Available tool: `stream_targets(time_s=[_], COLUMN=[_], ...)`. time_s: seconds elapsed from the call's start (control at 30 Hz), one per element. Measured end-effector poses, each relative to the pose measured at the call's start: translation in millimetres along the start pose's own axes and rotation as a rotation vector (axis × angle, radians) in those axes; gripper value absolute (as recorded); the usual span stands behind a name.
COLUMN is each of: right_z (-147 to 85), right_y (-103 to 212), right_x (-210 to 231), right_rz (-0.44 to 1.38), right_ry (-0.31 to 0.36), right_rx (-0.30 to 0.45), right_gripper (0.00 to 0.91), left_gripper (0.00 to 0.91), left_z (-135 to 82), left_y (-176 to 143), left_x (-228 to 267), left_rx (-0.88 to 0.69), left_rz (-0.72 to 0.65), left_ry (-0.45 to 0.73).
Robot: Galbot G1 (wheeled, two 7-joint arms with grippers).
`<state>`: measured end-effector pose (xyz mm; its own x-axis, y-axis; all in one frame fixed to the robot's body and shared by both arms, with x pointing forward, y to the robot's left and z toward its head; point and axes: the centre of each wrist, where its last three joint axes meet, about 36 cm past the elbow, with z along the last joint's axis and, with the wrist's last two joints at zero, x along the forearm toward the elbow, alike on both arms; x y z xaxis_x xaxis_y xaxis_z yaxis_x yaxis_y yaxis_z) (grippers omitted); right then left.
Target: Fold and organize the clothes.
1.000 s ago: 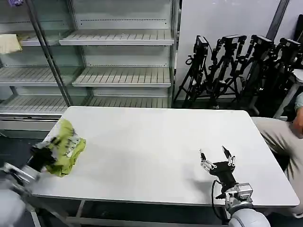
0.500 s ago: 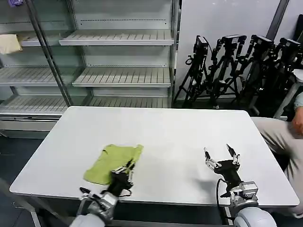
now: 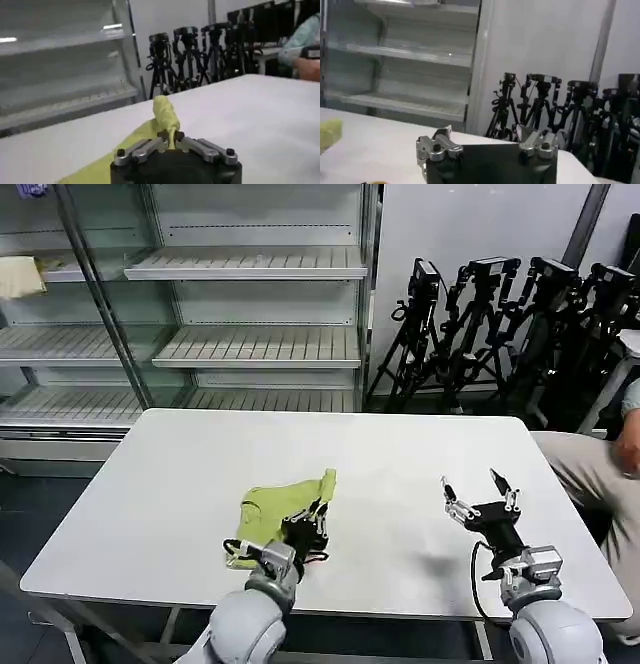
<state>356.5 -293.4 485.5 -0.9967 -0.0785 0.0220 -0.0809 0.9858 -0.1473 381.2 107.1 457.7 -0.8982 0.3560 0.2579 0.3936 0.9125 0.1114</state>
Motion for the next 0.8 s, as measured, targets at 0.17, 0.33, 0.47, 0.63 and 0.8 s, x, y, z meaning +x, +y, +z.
stream_targets(time_s=[0.17,0.33,0.47,0.63,0.8], right_z=[-8.7,-14.5,-17.7,-18.5,-16.1], right_y=[-2.6,-5.4,-8.7,-11.9,-9.7], right_x=[-9.0,-16.0,-17.4,-17.5,-16.9], right_rz=[-0.001,0.008,0.016,0.026,0.025], right_ry=[-0.023,-0.026,-0.022,-0.019,-0.016], right_rx=[0.002,-0.01,-0.015,-0.021,-0.031], right_gripper=[0.907,0.907,0.907,0.907,0.907], left_gripper=[0.867,0.907,0.907,0.907,0.907], left_z=[-8.7,-16.3,-24.1,-37.6,-48.2], left_y=[-7.8,-14.0,-22.4,-27.8,-19.1], left_x=[-8.9,-15.5,-17.0,-15.4,-13.8], left_rx=[0.084,0.138,0.181,0.198,0.189], left_rz=[0.035,0.068,0.114,0.157,0.156], left_ry=[0.013,0.011,-0.006,-0.063,-0.117])
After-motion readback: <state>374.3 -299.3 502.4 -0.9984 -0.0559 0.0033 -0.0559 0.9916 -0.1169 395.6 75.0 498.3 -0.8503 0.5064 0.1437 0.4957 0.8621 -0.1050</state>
